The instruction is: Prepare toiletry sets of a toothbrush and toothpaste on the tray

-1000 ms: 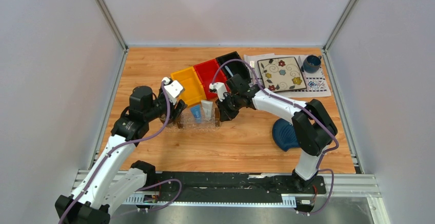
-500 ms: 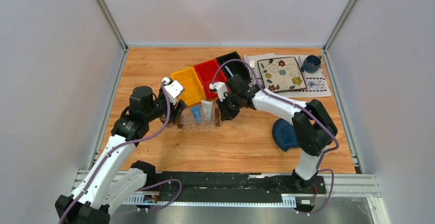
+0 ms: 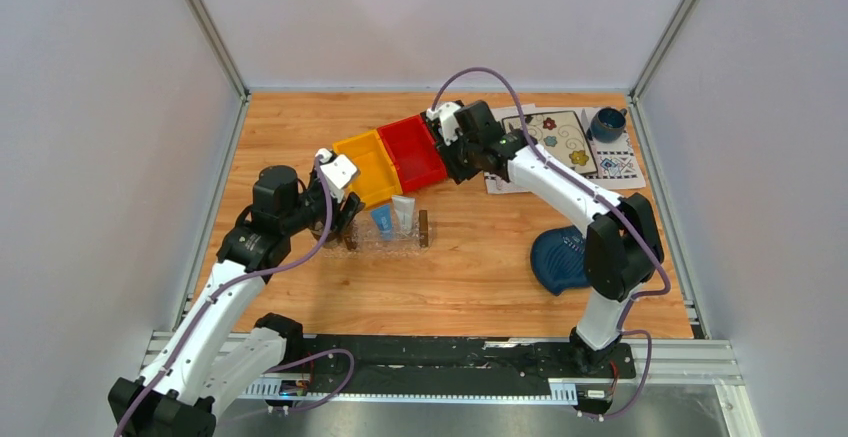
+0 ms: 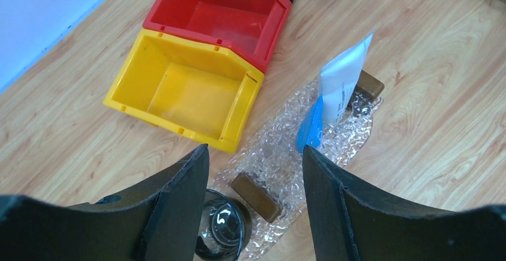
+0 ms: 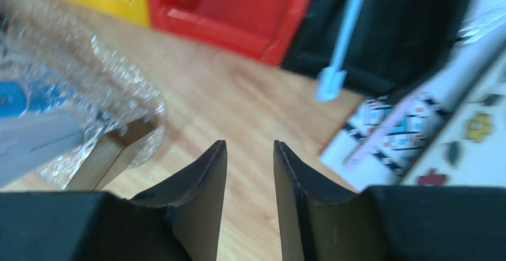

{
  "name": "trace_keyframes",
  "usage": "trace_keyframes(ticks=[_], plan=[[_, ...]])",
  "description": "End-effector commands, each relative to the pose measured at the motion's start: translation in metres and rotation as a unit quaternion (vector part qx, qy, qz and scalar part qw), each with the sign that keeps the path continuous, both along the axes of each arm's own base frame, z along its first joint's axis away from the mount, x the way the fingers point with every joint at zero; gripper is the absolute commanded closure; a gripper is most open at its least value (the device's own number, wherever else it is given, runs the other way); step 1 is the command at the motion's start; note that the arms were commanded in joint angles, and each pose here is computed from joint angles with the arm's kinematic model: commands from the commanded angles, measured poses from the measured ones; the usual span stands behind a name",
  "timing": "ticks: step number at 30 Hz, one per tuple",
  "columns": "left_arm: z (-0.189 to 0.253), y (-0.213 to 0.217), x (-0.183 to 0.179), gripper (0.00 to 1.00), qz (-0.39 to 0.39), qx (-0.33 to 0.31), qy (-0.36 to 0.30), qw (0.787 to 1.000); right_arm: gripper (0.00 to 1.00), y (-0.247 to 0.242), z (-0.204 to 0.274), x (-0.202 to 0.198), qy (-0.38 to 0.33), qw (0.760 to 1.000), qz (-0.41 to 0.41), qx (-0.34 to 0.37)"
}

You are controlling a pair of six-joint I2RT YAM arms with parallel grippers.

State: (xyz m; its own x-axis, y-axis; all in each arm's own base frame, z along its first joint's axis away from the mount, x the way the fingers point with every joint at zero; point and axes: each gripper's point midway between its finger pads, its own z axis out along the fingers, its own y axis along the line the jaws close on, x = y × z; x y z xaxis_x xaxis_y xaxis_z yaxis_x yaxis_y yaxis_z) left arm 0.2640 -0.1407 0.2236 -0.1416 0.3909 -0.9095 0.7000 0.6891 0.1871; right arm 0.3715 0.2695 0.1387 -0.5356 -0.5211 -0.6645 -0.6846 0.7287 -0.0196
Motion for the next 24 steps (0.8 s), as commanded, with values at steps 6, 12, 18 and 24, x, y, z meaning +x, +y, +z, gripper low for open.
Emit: trace_keyframes(ticks=[6, 12, 18, 24], plan=[[0.033, -0.001, 0.012, 0.34, -0.003, -0.005, -0.033, 0.999, 0.6, -0.028, 0.05, 0.084, -0.081, 0.992, -0.098, -0.001], [0.034, 0.0, 0.015, 0.34, 0.0, -0.002, -0.031, 1.0, 0.57, -0.023, 0.031, 0.107, -0.063, 0.993, -0.103, -0.003], [0.044, 0.005, 0.026, 0.33, 0.024, -0.005, -0.042, 0.999, 0.56, -0.018, 0.011, 0.118, -0.049, 0.994, -0.102, -0.008], [0.055, 0.018, 0.049, 0.34, 0.081, 0.001, -0.047, 0.996, 0.56, -0.015, -0.012, 0.12, -0.029, 0.994, -0.102, -0.014]])
